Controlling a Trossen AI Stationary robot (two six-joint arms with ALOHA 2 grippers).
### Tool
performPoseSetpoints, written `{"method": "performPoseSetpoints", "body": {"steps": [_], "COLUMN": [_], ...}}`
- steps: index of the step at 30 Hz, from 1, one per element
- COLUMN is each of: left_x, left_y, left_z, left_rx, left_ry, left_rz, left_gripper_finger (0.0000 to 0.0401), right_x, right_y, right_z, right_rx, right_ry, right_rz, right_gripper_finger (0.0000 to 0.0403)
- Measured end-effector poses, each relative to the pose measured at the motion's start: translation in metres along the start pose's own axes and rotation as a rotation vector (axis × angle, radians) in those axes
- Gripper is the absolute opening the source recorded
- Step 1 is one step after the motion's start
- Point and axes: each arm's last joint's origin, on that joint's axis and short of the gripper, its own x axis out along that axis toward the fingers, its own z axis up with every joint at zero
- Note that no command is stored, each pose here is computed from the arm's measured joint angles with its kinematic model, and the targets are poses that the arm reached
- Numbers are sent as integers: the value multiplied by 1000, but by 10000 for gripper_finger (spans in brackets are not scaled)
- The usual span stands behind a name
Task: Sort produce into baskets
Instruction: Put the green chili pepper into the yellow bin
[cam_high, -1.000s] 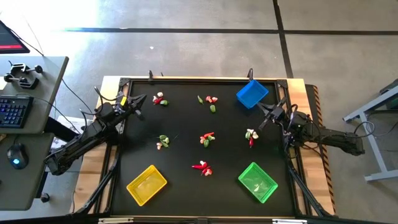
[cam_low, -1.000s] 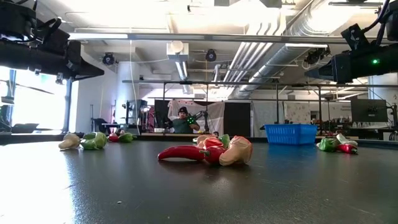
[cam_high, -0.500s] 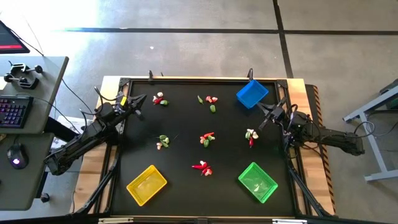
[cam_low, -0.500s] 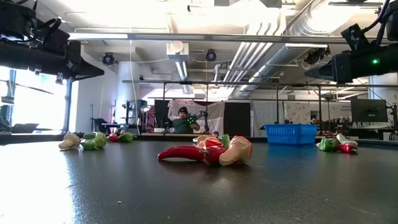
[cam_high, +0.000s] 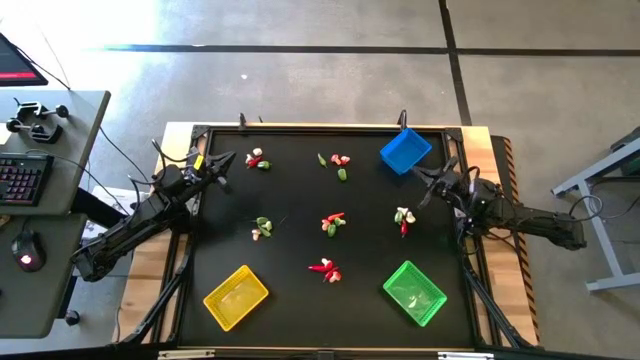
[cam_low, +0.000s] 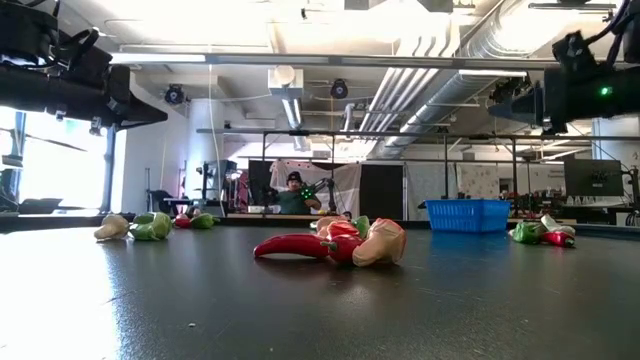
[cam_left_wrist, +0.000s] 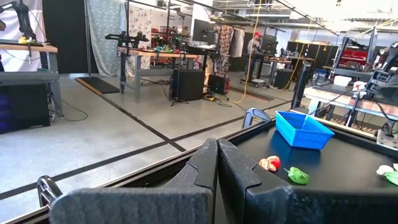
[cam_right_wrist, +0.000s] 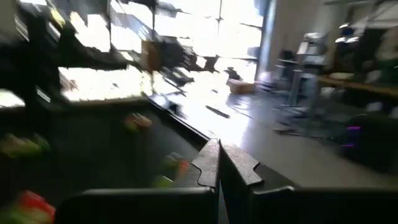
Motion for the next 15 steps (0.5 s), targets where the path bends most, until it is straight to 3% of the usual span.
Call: {"method": "performPoseSetpoints", "body": {"steps": [3, 8, 15], "left_x": [0, 0, 0], "left_y": [0, 0, 0], "left_z": [0, 0, 0], "left_rx": [0, 0, 0], "left_ry": [0, 0, 0], "left_rz": [0, 0, 0], "left_gripper_finger": [0, 0, 0], "right_x": [0, -2, -14], "right_y": [0, -1, 1], "right_z": [7, 21, 49], "right_rx": [54, 25, -8], "right_ry": [-72, -214, -570], "right_rz": [19, 45, 289], "right_gripper_finger": [0, 0, 0]}}
